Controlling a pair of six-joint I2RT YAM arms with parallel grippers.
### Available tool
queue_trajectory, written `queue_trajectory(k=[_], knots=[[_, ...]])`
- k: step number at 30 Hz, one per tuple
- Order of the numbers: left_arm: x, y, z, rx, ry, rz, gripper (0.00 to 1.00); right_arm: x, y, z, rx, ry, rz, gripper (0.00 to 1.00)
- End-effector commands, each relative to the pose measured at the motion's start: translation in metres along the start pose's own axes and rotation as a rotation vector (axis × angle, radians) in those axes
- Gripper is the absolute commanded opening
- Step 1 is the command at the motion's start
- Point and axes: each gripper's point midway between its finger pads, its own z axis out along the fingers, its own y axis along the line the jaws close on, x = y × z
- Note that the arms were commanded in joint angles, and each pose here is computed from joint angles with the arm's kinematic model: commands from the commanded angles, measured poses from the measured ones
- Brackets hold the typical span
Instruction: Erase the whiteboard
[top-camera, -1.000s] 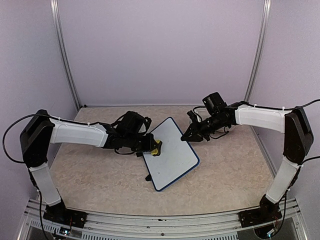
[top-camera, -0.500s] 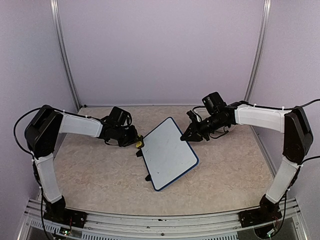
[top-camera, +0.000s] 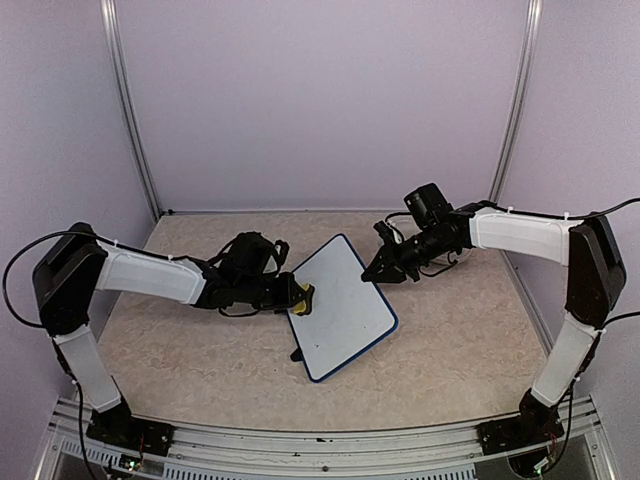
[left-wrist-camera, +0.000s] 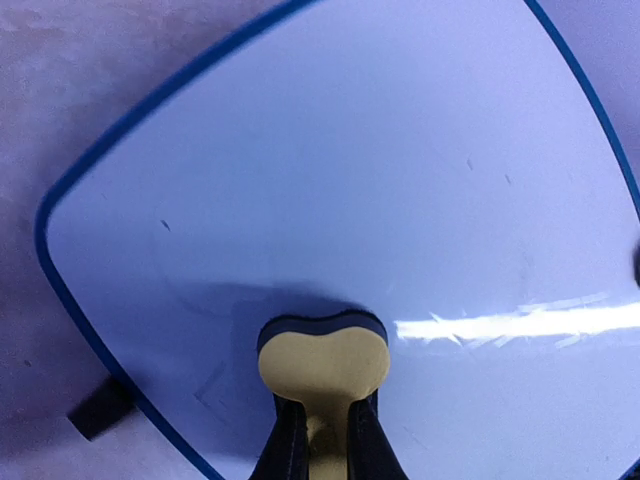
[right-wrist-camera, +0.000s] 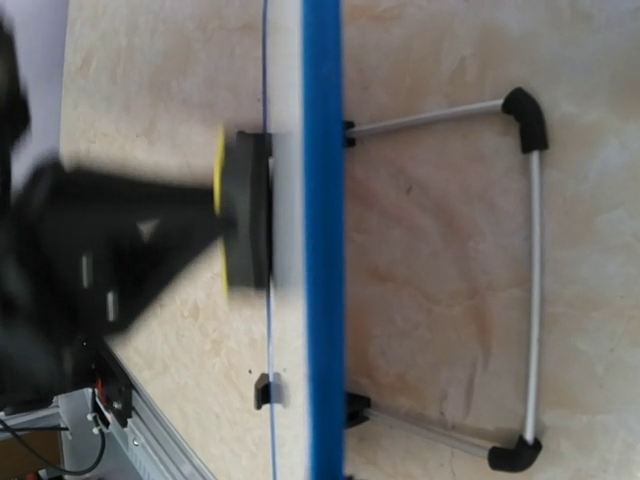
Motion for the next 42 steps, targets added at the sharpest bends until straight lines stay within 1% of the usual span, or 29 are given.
queue_trajectory(k=[1, 3, 9, 12, 15, 17, 19, 23, 27, 28, 30, 32, 34, 39, 42], knots=[[0.07, -0.031, -0.014, 0.136, 0.124, 0.1, 0.0, 0.013, -0.009, 0.014, 0.023, 0.055, 0.009, 0.0], [0.085, -0.043, -0.023, 0.167, 0.125, 0.137, 0.0, 0.013, -0.009, 0.014, 0.027, 0.053, 0.009, 0.0], [0.136, -0.069, -0.038, 0.252, 0.188, 0.249, 0.0, 0.014, -0.01, 0.013, 0.03, 0.055, 0.006, 0.0], [0.145, -0.086, -0.047, 0.291, 0.184, 0.316, 0.0, 0.014, -0.01, 0.013, 0.034, 0.057, 0.004, 0.0], [0.152, -0.083, -0.049, 0.278, 0.202, 0.325, 0.0, 0.015, -0.01, 0.012, 0.039, 0.057, 0.002, 0.0], [0.143, -0.075, -0.048, 0.241, 0.171, 0.301, 0.0, 0.015, -0.011, 0.012, 0.04, 0.058, 0.0, 0.0], [0.122, -0.063, -0.045, 0.196, 0.129, 0.255, 0.0, 0.016, -0.011, 0.013, 0.042, 0.062, 0.001, 0.0], [0.069, -0.016, -0.031, 0.057, 0.031, 0.13, 0.0, 0.016, -0.011, 0.012, 0.043, 0.06, -0.001, 0.0], [0.023, 0.014, -0.018, -0.087, -0.057, 0.132, 0.0, 0.014, -0.011, 0.012, 0.042, 0.057, 0.002, 0.0], [0.019, 0.021, -0.013, -0.113, -0.058, 0.132, 0.0, 0.013, -0.01, 0.012, 0.044, 0.056, 0.002, 0.0], [0.015, 0.021, -0.008, -0.115, -0.057, 0.145, 0.0, 0.013, -0.01, 0.011, 0.045, 0.055, -0.001, 0.0], [0.023, 0.012, -0.006, -0.084, -0.04, 0.175, 0.0, 0.013, -0.01, 0.011, 0.045, 0.055, -0.001, 0.0], [0.043, 0.001, -0.009, -0.049, -0.013, 0.218, 0.0, 0.013, -0.01, 0.012, 0.045, 0.056, -0.002, 0.0], [0.088, -0.048, -0.031, 0.115, 0.039, 0.3, 0.0, 0.011, -0.009, 0.013, 0.039, 0.054, -0.005, 0.0], [0.095, -0.065, -0.039, 0.134, 0.046, 0.31, 0.0, 0.01, -0.008, 0.013, 0.038, 0.054, -0.004, 0.0]])
